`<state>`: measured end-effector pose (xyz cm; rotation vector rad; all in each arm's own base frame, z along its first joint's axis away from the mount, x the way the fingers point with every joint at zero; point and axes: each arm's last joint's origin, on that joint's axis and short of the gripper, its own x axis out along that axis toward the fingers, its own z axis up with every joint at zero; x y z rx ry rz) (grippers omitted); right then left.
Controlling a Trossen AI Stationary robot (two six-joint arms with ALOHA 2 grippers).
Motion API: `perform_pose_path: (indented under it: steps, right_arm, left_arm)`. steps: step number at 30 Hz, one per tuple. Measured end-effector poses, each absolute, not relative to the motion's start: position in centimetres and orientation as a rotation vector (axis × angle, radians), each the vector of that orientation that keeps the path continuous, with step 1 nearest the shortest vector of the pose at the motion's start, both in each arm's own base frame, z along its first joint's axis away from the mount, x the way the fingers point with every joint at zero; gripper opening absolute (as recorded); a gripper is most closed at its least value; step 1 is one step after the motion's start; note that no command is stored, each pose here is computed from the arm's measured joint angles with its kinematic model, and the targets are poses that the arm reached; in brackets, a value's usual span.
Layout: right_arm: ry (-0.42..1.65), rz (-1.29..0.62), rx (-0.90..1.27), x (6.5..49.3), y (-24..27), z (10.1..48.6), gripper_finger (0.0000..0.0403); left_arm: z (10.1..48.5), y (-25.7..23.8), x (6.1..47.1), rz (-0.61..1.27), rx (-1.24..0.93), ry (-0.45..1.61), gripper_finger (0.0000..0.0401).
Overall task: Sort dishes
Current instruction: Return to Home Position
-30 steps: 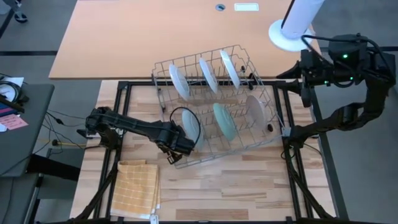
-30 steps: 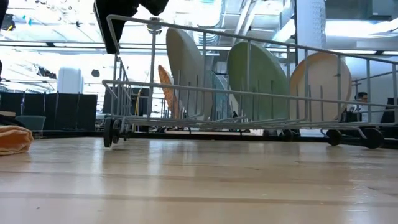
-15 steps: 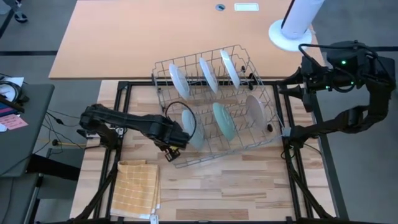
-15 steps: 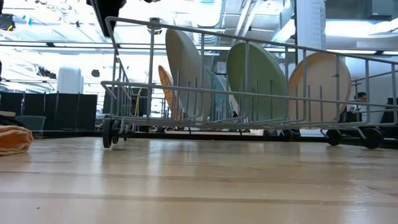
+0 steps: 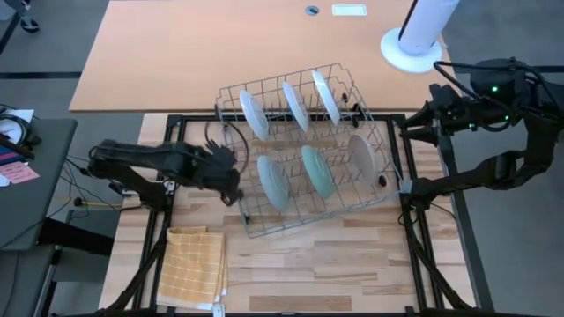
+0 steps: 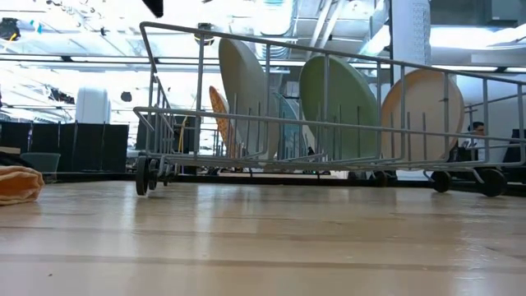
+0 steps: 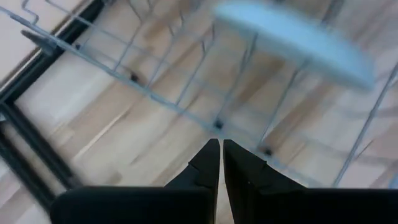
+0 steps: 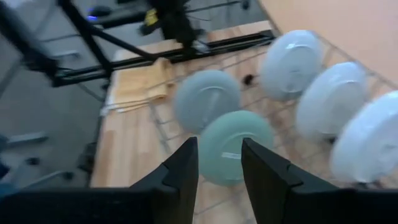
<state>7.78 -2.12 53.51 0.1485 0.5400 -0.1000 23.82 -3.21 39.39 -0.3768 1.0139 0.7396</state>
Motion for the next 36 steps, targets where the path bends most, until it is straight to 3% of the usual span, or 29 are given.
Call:
perform_pose_path:
  steps: [8, 16, 21, 24, 30, 36]
  right_arm:
    - [0.499, -0.040, 0.109, 7.9, -2.0, 53.8, 0.0100]
    - [0.316, -0.049, 0.053, 8.0, -2.1, 55.5, 0.0033]
    - [0.299, -0.067, 0.113, 8.2, -2.2, 55.7, 0.0006]
    - [0.251, -0.096, 0.183, 8.6, -2.4, 56.1, 0.0004]
    - [0.091, -0.104, 0.209, 10.2, -2.9, 57.7, 0.0002]
    - [0.143, -0.086, 0.178, 12.6, -3.5, 57.2, 0.0001]
  left_arm:
    - [44.3, -0.2, 22.2, 0.594, -0.454, 0.604, 0.0015]
    - [46.8, 0.9, 18.4, 0.594, -0.421, 0.458, 0.0015]
    - [47.9, 1.6, 17.7, 0.581, 0.058, 0.471, 0.0015]
    - [48.7, 3.3, 18.0, 0.481, 0.148, 0.365, 0.0015]
    - [47.5, 5.3, 17.6, 0.264, 0.053, 0.277, 0.0015]
    - [43.6, 5.1, 16.7, 0.216, 0.050, 0.291, 0.0015]
